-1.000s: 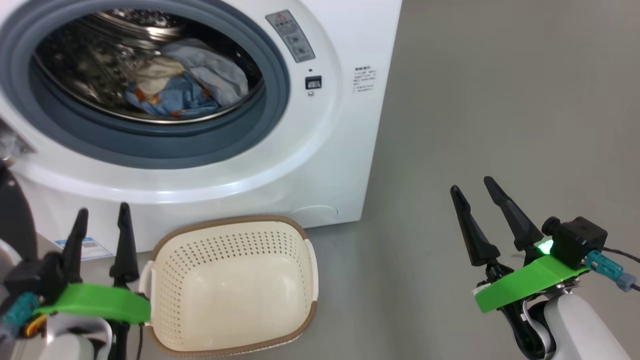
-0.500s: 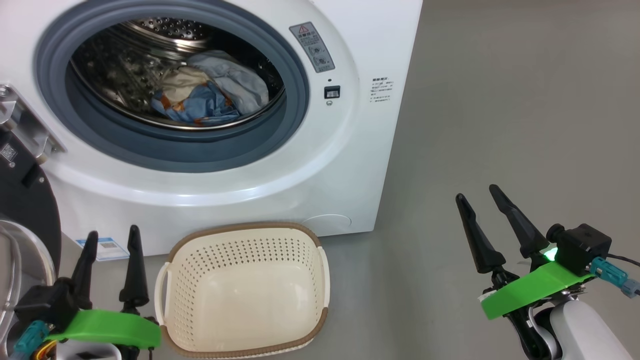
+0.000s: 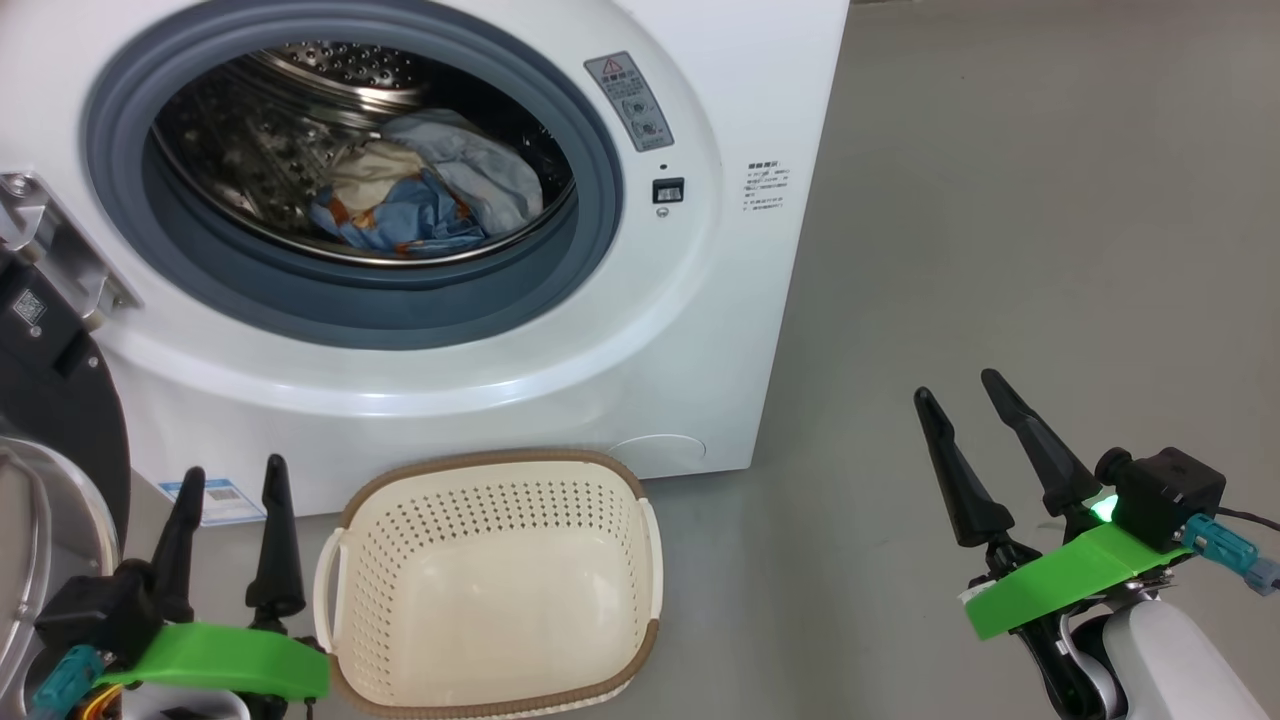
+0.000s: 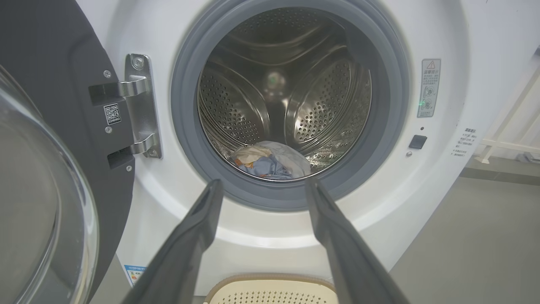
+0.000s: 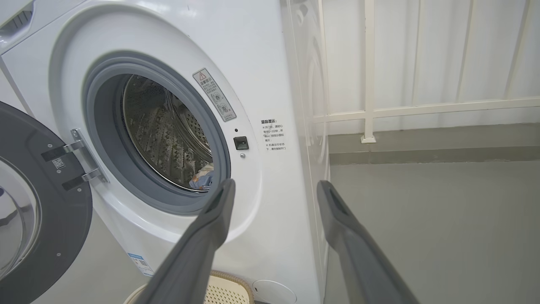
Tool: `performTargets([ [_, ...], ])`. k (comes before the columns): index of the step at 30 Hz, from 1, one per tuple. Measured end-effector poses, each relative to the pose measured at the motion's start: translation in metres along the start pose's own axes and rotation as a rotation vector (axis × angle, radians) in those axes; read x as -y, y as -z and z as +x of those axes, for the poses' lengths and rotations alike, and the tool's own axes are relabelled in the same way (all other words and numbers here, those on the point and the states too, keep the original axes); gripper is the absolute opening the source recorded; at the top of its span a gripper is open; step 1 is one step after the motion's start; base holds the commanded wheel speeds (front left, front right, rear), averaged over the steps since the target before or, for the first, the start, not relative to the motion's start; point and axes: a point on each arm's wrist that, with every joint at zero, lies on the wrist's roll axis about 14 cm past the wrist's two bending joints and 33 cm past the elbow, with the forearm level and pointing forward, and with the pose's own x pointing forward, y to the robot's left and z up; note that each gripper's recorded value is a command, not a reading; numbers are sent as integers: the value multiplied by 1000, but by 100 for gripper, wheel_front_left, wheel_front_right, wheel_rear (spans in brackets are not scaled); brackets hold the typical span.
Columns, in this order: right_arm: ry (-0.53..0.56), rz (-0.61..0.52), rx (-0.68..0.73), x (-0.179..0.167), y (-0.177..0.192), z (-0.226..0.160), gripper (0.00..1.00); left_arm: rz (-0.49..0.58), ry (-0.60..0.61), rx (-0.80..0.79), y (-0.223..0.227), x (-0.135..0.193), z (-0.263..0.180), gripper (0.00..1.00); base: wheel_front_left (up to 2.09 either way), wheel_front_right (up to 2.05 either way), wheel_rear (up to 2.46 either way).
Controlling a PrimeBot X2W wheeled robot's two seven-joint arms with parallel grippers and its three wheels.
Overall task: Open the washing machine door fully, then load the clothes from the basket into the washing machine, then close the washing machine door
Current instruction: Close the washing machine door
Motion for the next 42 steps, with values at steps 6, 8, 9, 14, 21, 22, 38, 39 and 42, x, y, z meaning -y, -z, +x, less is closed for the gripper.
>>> performTargets([
  [6, -3, -1, -1, 0, 0, 0, 100, -4, -2, 4, -1, 0, 0, 100, 0, 0, 0],
  [8, -3, -3, -2, 0, 0, 0, 100, -7, -2, 5, -1, 1, 0, 100, 0, 0, 0],
  [9, -3, -3, -2, 0, 0, 0, 100, -9, -2, 5, -1, 1, 0, 100, 0, 0, 0],
  [14, -3, -4, -3, 0, 0, 0, 100, -13, 1, 9, -2, 2, -1, 100, 0, 0, 0],
  [21, -2, -1, -4, 0, 1, -1, 100, -20, 2, 13, -3, 2, -1, 100, 0, 0, 0],
  [22, -2, -1, -4, 0, 1, -1, 100, -21, 3, 14, -3, 2, -1, 100, 0, 0, 0],
  [38, -9, -1, 1, -2, -1, 0, 100, -31, -8, 33, -9, 0, -2, 100, -46, 46, 0],
  [39, -9, -1, 0, -2, -1, 1, 100, -32, -9, 34, -9, 0, -2, 100, -148, 148, 0],
  [42, -11, -1, -1, -3, 0, 1, 100, -31, -13, 34, -9, -1, -2, 100, -175, 175, 0],
])
